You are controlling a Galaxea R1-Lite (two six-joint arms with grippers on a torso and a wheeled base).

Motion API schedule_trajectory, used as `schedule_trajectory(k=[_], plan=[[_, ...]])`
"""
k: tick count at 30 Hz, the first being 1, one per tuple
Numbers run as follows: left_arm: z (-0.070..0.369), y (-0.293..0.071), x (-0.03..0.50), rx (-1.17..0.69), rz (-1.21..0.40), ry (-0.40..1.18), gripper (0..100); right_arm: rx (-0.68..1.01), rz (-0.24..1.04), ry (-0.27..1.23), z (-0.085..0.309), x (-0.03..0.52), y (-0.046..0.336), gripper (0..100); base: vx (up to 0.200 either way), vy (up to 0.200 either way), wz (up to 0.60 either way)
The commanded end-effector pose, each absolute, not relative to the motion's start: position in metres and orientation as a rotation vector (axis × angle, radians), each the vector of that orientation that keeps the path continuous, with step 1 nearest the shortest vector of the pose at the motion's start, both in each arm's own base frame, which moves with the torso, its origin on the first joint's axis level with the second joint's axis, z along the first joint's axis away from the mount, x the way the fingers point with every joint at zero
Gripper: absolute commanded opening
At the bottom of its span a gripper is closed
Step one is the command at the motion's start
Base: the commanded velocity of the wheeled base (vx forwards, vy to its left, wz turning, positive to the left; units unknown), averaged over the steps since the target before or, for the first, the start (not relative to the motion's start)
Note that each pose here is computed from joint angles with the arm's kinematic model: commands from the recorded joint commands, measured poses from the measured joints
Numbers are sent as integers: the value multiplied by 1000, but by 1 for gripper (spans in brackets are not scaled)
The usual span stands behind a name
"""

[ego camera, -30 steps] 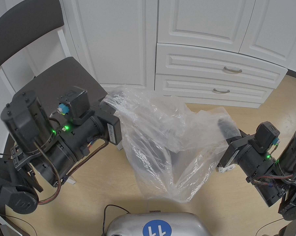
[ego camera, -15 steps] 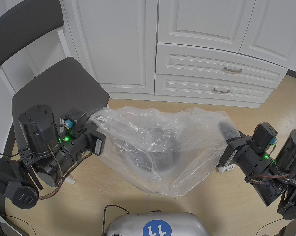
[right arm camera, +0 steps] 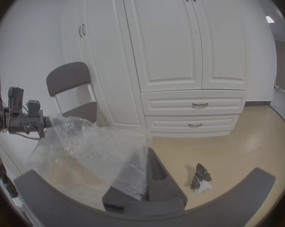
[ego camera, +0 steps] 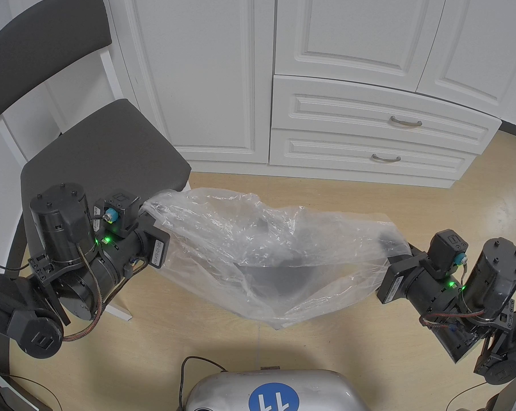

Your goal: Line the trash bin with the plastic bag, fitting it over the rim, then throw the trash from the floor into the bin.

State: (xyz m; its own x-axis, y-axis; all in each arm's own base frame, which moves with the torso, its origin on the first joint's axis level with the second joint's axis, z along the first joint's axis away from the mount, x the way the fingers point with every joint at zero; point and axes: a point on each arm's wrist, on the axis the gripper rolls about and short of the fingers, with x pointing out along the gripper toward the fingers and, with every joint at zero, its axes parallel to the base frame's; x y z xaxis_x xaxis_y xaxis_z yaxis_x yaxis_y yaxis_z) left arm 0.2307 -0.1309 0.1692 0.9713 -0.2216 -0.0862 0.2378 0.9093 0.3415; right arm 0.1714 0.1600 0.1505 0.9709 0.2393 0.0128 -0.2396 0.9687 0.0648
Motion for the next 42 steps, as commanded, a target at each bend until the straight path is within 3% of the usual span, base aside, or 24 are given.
schedule_trajectory(k=[1, 25, 36, 42], plan=[[170, -124, 232, 371, -209, 45, 0, 31, 227, 22, 143, 172, 156, 0, 0, 0, 0], [172, -119, 237, 374, -131, 51, 0, -89, 22, 77, 123, 191, 150, 0, 0, 0, 0], [171, -122, 236, 373, -152, 46, 0, -89, 22, 74, 123, 191, 151, 0, 0, 0, 0], [168, -148, 225, 355, -265, -6, 0, -73, 99, 57, 124, 183, 156, 0, 0, 0, 0]])
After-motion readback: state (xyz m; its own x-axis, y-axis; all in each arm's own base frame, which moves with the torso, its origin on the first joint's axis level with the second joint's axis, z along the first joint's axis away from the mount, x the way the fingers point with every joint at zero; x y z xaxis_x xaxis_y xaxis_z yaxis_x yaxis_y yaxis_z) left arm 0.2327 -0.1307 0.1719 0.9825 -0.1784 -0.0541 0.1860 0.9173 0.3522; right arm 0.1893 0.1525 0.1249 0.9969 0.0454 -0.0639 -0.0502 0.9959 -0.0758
